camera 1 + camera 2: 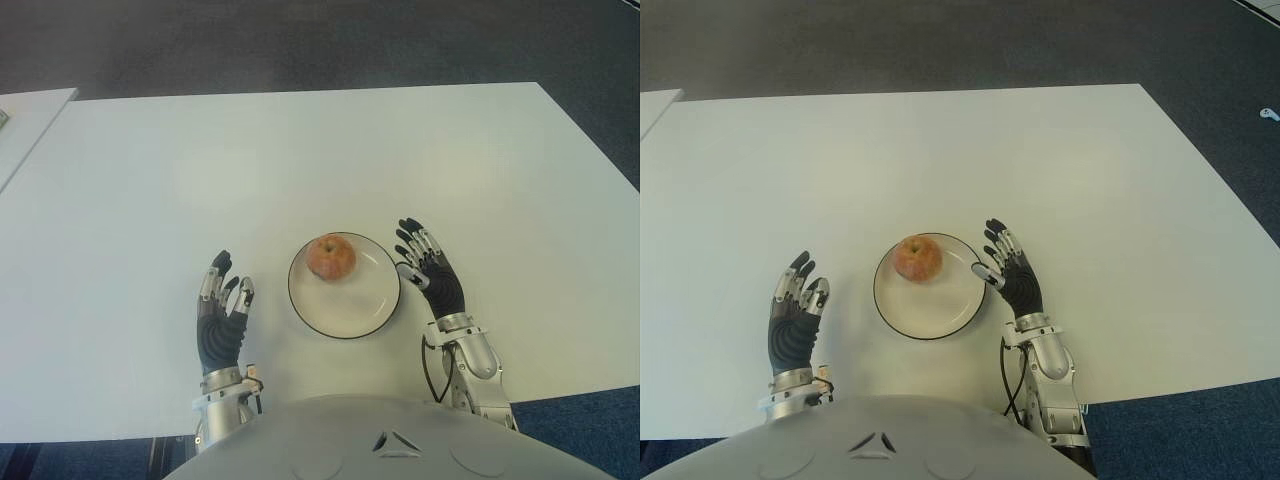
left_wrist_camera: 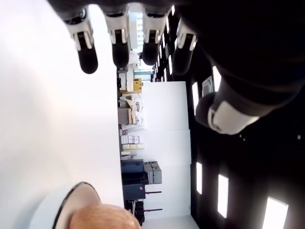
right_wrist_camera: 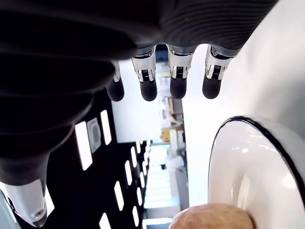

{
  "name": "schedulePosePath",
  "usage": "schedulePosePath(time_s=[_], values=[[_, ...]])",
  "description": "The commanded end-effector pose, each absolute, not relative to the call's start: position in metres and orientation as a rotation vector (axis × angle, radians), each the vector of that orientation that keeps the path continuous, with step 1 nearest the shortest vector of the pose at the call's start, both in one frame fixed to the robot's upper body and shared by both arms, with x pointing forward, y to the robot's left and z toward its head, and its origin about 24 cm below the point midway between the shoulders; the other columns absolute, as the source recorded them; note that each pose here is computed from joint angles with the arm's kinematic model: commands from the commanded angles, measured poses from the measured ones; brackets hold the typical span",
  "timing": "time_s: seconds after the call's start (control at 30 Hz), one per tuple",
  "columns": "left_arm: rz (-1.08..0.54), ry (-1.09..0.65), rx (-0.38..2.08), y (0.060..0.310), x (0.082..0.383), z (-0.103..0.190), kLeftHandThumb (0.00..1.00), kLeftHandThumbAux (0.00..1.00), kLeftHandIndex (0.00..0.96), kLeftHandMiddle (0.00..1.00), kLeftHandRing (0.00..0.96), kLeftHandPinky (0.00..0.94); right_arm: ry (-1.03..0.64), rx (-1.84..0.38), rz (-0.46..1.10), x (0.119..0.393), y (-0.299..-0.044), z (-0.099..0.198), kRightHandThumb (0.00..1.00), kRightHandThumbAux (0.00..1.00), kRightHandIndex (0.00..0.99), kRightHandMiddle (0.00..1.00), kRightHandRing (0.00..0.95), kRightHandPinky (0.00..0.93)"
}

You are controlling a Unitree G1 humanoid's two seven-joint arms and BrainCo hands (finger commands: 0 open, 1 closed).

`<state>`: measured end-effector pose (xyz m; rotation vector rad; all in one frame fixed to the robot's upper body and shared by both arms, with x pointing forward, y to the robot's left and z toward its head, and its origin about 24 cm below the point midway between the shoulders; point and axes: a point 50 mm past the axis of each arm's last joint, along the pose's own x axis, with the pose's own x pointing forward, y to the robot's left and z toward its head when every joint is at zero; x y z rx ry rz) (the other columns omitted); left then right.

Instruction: Put the apples into the plate.

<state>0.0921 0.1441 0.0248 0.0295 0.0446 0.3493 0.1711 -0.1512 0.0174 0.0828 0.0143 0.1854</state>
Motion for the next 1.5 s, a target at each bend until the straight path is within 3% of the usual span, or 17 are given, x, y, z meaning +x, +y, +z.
schedulePosePath(time_s=[0.03, 0.57, 1.0, 1.5], values=[[0.366, 0.042, -0.062, 0.128, 0.091, 0.026, 0.222, 0.574, 0.196, 0.101, 0.107, 0.178, 0.046, 0.078, 0.194, 0.166, -0.152, 0.013, 0.229, 0.597, 0.001, 0.000, 0.000, 0.009], [0.246, -0.012, -0.012, 0.129, 0.084, 0.007, 0.157, 0.435, 0.129, 0.078, 0.069, 0.109, 0.062, 0.084, 0.194, 0.161, -0.159, 0.001, 0.289, 0.553, 0.020, 0.006, 0.000, 0.018], [0.290, -0.018, 0.012, 0.120, 0.078, 0.000, 0.129, 0.422, 0.131, 0.077, 0.053, 0.082, 0.081, 0.067, 0.195, 0.153, -0.163, -0.005, 0.241, 0.582, 0.012, 0.000, 0.000, 0.000], [0.325, 0.002, 0.018, 0.129, 0.078, -0.008, 0.138, 0.418, 0.176, 0.088, 0.054, 0.087, 0.096, 0.090, 0.190, 0.158, -0.157, -0.013, 0.240, 0.606, 0.003, 0.000, 0.000, 0.007]])
